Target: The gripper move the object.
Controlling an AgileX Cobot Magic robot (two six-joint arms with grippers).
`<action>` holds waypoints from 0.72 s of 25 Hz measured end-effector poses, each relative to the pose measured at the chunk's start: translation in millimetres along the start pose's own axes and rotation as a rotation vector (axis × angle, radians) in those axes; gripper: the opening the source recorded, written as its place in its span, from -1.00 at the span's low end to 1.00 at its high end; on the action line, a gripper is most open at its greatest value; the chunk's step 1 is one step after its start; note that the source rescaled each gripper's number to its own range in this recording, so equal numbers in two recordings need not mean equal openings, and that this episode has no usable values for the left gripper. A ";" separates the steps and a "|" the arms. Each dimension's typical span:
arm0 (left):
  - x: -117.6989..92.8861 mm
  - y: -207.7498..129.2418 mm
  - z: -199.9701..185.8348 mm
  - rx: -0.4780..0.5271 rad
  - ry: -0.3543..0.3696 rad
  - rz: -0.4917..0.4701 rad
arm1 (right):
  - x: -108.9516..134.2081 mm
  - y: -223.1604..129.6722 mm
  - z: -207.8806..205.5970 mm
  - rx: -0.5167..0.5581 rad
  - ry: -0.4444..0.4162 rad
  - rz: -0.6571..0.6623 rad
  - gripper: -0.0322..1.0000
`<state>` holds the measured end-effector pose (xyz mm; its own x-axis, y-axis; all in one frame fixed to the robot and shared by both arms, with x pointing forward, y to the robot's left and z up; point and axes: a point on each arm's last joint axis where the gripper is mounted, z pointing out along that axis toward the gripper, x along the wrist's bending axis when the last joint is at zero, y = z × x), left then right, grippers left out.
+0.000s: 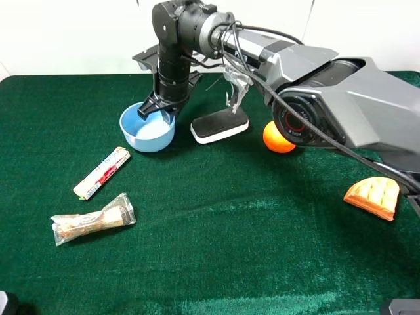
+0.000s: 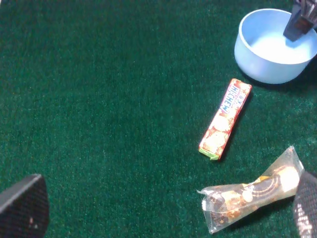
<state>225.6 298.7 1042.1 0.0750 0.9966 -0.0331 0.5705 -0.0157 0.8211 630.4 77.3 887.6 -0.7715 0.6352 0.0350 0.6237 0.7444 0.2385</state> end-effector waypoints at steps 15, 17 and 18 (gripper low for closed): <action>0.0 0.0 0.0 0.000 0.000 0.000 | 0.0 11.7 -20.0 -0.071 -0.011 -0.073 0.40; 0.0 0.0 0.0 0.000 0.000 0.000 | 0.0 16.2 -28.6 -0.104 -0.015 -0.075 0.61; 0.0 0.0 0.0 0.000 0.000 0.000 | 0.0 18.1 -32.4 -0.118 -0.018 -0.076 0.69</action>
<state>225.6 298.7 1042.1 0.0750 0.9966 -0.0331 0.5705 -0.0157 0.8211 637.6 84.1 923.3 -0.8129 0.5824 -0.0043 0.5437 0.7616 0.3526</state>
